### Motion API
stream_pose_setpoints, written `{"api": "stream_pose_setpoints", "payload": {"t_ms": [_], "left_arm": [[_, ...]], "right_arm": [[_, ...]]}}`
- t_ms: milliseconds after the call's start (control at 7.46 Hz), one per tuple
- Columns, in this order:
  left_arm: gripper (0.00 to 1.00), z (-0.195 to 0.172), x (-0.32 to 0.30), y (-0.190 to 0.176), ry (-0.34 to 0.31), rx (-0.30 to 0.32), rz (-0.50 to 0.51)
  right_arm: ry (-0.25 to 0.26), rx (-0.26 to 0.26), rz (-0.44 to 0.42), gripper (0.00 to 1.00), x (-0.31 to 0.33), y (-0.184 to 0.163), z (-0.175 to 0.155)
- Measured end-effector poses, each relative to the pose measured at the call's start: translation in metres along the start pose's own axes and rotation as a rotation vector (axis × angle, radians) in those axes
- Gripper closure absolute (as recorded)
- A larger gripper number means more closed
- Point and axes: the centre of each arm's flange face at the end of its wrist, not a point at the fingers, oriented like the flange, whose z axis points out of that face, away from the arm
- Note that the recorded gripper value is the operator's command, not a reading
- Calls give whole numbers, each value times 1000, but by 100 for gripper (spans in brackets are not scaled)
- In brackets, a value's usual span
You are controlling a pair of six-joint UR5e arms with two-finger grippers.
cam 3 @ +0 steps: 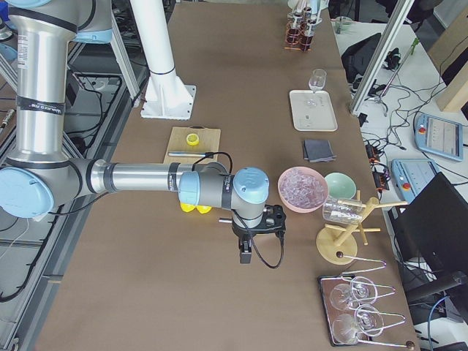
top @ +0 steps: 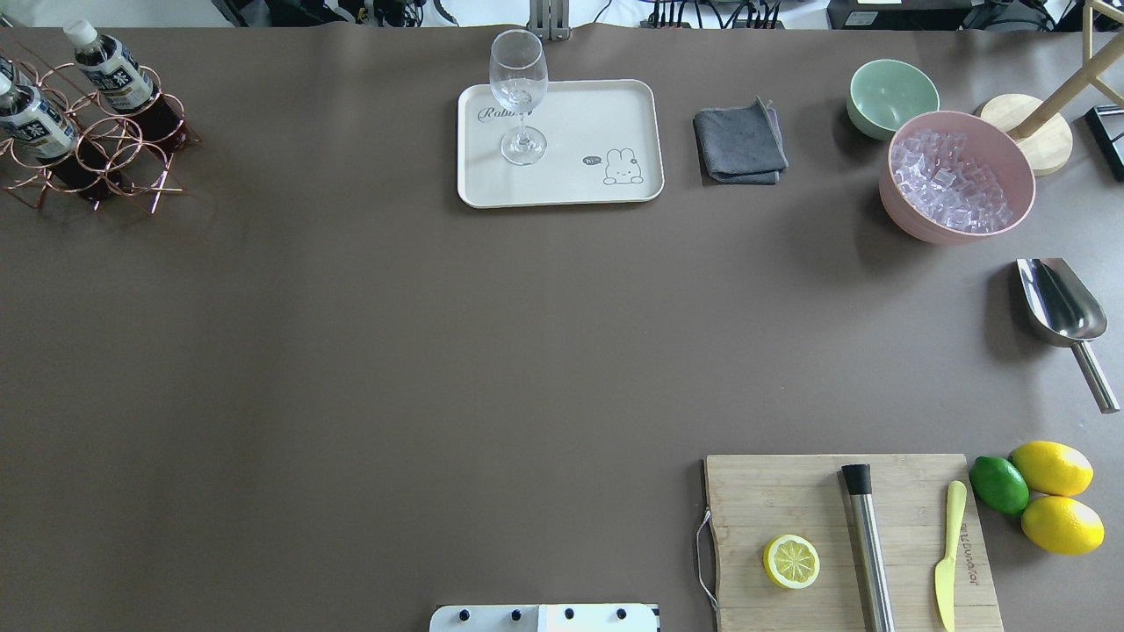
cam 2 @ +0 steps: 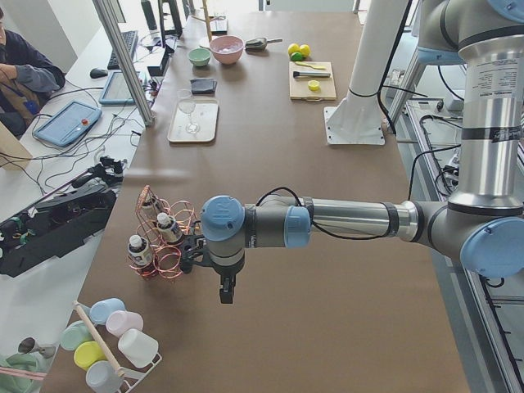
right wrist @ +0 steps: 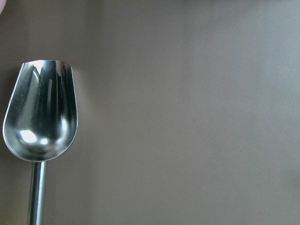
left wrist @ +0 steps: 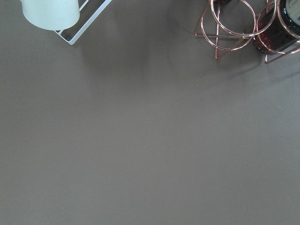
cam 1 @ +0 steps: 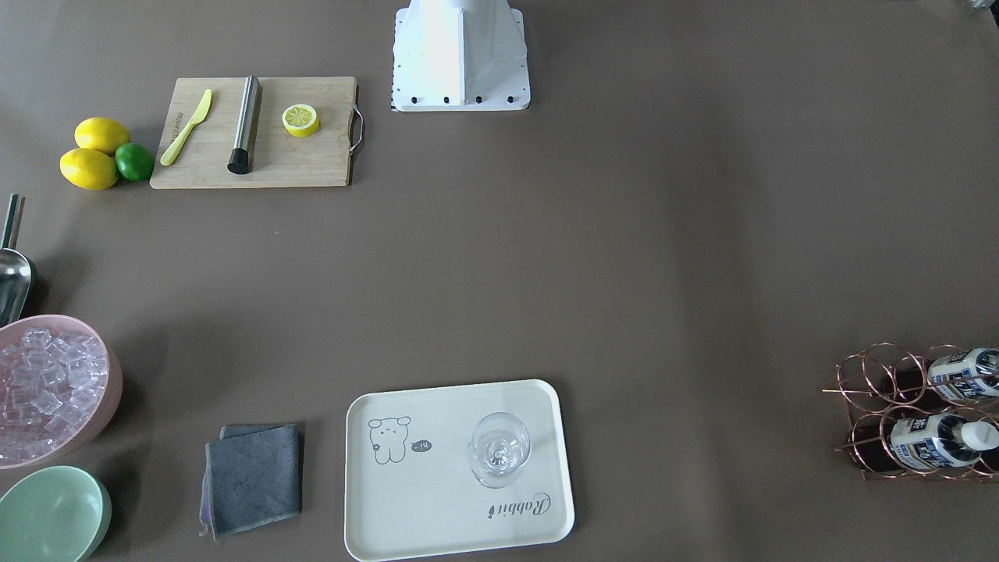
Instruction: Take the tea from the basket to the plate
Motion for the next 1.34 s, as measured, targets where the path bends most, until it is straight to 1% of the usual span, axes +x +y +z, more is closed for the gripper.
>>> {"api": "stream_pose_setpoints", "payload": {"t_ms": [804,938,1340], "left_arm": [[1,-1,2,0,0,4,7],[1,-4,5,-3,0,14,18],[1,-15,15,-11,-3,74,83]], "right_arm": [[0,1,-1,0,-1,0,-1],[0,2,-2,0,-1,0,-1],[0,3,-4,0,-1,0,-1]]}}
